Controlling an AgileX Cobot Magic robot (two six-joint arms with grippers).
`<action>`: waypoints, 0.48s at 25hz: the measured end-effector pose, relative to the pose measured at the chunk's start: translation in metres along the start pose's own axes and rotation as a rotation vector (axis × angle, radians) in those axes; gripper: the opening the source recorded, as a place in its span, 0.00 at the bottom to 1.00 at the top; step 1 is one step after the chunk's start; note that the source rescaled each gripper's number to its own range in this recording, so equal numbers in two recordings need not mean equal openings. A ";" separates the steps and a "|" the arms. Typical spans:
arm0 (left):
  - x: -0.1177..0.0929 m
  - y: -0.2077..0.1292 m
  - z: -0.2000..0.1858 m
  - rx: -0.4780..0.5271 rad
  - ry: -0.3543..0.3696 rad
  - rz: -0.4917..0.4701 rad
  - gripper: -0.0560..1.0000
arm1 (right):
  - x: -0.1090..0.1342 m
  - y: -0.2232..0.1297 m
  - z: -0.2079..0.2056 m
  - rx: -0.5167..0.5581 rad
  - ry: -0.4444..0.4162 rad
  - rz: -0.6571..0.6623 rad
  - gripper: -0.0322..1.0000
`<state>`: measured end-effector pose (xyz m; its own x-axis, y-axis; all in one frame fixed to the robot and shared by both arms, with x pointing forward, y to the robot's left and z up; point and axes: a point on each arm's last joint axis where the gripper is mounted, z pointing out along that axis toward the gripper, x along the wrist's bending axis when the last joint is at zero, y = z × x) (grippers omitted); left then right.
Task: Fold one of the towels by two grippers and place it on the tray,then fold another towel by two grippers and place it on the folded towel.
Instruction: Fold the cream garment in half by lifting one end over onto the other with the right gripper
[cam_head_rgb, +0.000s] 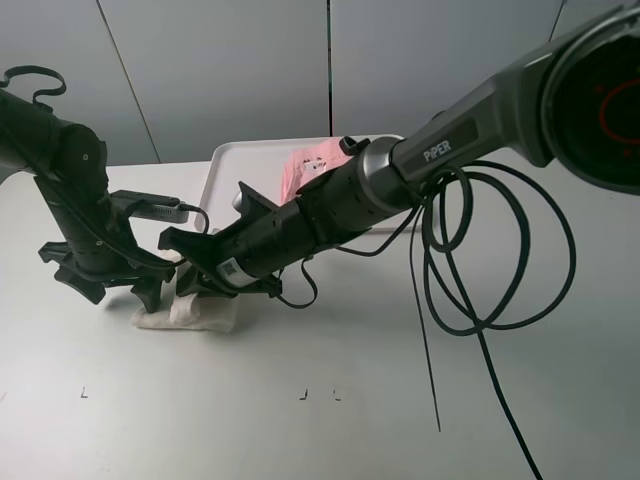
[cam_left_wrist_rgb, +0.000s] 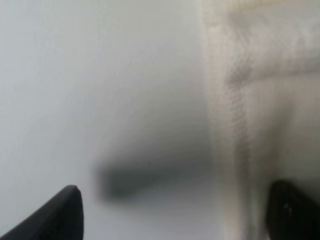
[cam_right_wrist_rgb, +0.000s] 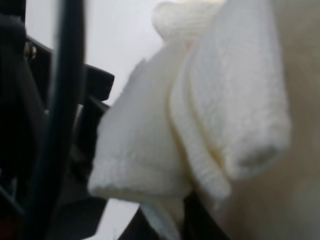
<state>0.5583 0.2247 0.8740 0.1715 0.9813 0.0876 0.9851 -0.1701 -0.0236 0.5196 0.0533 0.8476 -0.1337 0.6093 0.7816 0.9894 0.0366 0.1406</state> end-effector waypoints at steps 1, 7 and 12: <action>0.000 0.000 0.000 0.001 -0.003 -0.003 0.96 | -0.002 0.001 0.001 -0.008 -0.010 0.013 0.04; -0.001 -0.002 0.000 0.018 -0.012 0.004 0.96 | -0.005 0.003 0.002 -0.032 -0.040 0.028 0.04; -0.001 0.000 -0.003 0.052 -0.012 0.010 0.96 | -0.006 0.003 0.002 -0.036 -0.044 0.032 0.04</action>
<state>0.5580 0.2232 0.8773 0.1814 0.9806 0.0747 0.9815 -0.1757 -0.0766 0.5236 0.0512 0.8426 -0.0983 0.6440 0.7586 0.9903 -0.0120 0.1385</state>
